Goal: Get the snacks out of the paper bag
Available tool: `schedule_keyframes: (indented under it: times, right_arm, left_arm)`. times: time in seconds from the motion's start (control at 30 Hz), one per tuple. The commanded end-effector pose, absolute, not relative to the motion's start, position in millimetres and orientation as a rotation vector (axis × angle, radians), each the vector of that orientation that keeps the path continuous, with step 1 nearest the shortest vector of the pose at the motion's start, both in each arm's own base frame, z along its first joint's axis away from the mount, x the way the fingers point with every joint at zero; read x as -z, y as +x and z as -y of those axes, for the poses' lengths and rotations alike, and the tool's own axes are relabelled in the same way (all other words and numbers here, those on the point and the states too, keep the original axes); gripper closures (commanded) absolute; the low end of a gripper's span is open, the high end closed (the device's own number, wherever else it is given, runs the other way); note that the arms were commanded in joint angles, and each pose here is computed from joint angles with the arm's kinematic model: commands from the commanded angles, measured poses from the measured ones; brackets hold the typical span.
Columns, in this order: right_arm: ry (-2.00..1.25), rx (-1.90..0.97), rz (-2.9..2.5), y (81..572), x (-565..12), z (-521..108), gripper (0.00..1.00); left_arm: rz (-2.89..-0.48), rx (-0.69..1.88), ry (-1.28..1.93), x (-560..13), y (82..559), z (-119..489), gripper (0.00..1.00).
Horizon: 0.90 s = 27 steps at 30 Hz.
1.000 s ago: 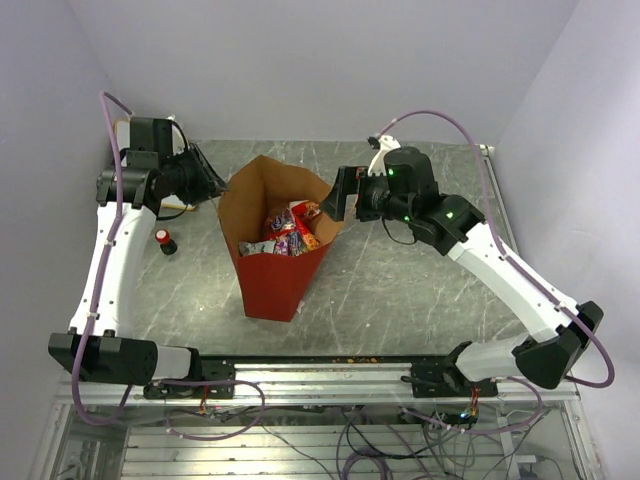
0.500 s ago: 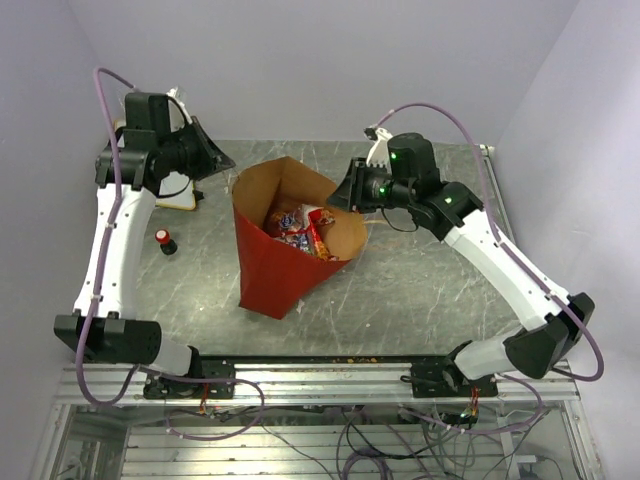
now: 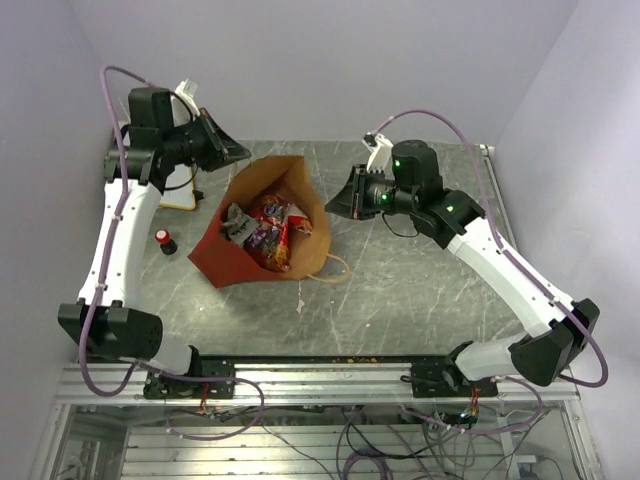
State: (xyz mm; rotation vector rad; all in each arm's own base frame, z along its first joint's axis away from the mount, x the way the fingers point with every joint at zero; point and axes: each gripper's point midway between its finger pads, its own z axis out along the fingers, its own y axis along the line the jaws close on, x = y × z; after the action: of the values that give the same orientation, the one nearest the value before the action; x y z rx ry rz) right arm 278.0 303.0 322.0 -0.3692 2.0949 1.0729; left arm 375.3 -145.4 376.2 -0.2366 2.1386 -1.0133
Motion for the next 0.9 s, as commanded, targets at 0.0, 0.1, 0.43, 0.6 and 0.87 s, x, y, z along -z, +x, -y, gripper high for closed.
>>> schedule_keyframes:
  times: [0.0,0.1,0.43,0.6,0.87]
  right_arm:
    - [-0.417,-1.005,-2.135,274,-306,-296,0.83]
    - [-0.441,-0.959,-2.180,271,-291,-299,0.76]
    - [-0.542,-0.910,-2.279,263,-260,-358,0.62]
    - [-0.455,-0.823,-2.375,274,-225,-373,0.61]
    - [-0.159,-0.603,-2.446,283,-178,-378,0.58]
  left_arm:
    - [-1.961,1.248,-0.188,-412,352,164,0.93]
    - [-1.977,1.290,-0.232,-401,344,166,0.93]
    - [-2.098,1.141,-0.296,-390,332,152,0.93]
    - [-2.101,1.180,-0.367,-385,326,153,0.93]
    - [-2.077,1.170,-0.432,-373,317,148,0.93]
